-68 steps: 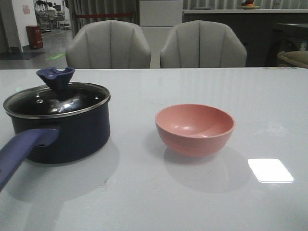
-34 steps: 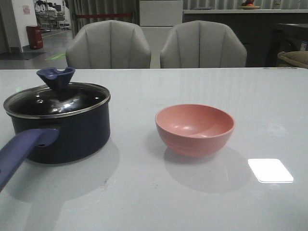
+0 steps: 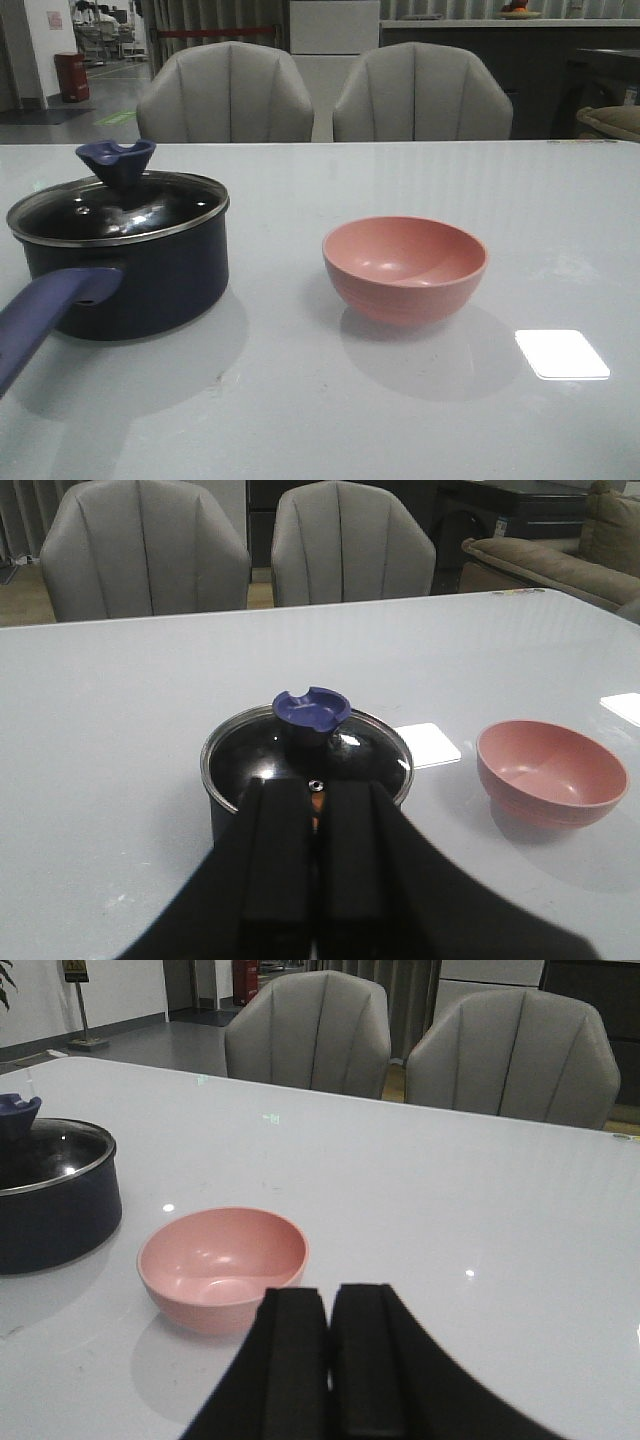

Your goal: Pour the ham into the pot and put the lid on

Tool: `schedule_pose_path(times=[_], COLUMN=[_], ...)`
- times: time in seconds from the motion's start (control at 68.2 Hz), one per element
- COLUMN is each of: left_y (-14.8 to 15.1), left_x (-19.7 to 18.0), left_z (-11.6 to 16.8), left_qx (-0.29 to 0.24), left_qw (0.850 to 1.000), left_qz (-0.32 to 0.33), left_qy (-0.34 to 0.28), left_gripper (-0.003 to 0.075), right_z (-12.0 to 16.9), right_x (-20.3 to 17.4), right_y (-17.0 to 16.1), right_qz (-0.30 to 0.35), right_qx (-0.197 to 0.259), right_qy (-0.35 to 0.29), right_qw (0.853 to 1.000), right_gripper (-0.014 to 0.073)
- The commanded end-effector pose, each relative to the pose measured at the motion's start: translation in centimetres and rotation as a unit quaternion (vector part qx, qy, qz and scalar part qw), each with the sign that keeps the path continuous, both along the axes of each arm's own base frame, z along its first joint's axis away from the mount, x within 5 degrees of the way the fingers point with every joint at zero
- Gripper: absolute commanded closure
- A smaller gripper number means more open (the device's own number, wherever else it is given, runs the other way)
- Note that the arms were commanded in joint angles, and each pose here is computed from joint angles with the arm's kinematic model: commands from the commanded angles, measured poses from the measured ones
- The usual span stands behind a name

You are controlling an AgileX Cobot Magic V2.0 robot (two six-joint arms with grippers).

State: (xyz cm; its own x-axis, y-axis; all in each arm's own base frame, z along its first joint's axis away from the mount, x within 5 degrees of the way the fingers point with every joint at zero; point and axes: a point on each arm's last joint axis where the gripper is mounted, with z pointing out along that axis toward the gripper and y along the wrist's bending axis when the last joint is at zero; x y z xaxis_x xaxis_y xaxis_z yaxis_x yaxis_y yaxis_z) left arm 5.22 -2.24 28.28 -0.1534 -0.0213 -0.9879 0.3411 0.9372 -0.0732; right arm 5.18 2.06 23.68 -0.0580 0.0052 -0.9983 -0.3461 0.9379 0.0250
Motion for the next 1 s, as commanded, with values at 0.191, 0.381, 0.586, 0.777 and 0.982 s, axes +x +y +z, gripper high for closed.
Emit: schedule_pose_path(times=[0.191,0.381,0.586,0.777,0.982], left_y=[0.7,1.5,1.9,1.9,1.9], left_x=[0.4,0.1,0.1,0.3,0.3], left_z=[-0.5,-3.7,-6.8,-7.7,-7.6], left_qx=[0.018,0.016,-0.001,-0.001,-0.002], left_qw=[0.996,0.986,0.984,0.983,0.982], left_qz=[0.053,0.109,0.142,0.145,0.145], left_qy=[-0.074,-0.122,-0.111,-0.116,-0.117], left_gripper=[0.0607,0.0607,0.0607,0.0607,0.0607], right_z=[1.6,1.6,1.6,1.6,1.6], right_x=[0.0,0.0,0.0,0.0,0.0], right_y=[-0.2,-0.2,-0.2,-0.2,-0.2], right_qz=[-0.01,-0.01,-0.01,-0.01,-0.01], right_qx=[0.009,0.009,0.009,0.009,0.009], right_qy=[-0.05,-0.05,-0.05,-0.05,-0.05], right_qw=[0.999,0.999,0.999,0.999,0.999], right_gripper=[0.0449,0.0449,0.0449,0.0449,0.0449])
